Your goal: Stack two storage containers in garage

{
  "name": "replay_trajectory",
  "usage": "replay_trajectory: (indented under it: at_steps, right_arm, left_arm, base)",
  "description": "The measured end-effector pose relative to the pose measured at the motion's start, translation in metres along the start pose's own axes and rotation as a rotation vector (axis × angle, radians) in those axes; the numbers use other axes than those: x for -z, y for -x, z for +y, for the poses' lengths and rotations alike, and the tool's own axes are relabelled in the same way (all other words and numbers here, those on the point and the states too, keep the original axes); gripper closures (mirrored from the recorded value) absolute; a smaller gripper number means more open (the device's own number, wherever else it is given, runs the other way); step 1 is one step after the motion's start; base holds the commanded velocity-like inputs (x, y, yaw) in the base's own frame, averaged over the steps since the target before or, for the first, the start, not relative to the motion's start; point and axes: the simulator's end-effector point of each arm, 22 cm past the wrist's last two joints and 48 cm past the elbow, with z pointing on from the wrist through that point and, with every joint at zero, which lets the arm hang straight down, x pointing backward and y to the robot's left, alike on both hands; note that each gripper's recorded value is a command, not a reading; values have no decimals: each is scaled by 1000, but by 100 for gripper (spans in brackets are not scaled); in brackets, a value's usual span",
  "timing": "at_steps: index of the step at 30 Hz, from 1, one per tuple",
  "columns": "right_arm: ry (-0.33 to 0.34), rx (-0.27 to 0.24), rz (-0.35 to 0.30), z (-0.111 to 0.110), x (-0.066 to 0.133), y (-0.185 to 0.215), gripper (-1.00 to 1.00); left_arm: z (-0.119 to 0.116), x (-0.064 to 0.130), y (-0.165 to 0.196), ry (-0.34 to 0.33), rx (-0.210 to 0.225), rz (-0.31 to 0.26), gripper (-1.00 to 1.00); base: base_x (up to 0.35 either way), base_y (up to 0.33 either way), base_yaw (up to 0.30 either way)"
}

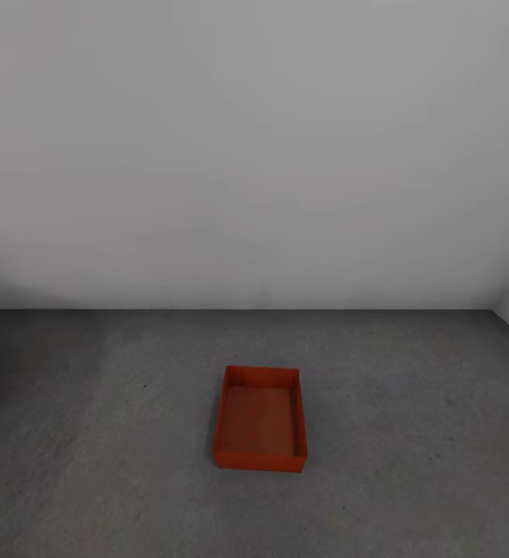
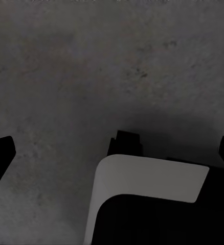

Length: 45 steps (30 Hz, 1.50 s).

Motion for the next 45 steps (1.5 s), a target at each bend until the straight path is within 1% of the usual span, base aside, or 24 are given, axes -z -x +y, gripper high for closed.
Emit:
replay_trajectory:
  at_steps: [25, 31, 32, 45]
  right_arm:
    - [6, 6, 0, 0, 37, 2, -100]
    - [8, 6, 0, -1, 37, 2, -100]
    - [13, 5, -3, 3, 38, 3, -100]
    - [16, 2, -22, 5, 40, 12, -100]
  left_arm:
    - [4, 37, 4, 2, 0, 0, -100]
    - [3, 37, 3, 0, -1, 1, -100]
    - [2, 37, 4, -3, -1, 1, -100]
    - [-1, 41, 12, -9, 0, -20, -100]
  base:
    - [0, 0, 0]
    - [0, 0, 0]
    - [0, 0, 0]
    - [0, 0, 50]
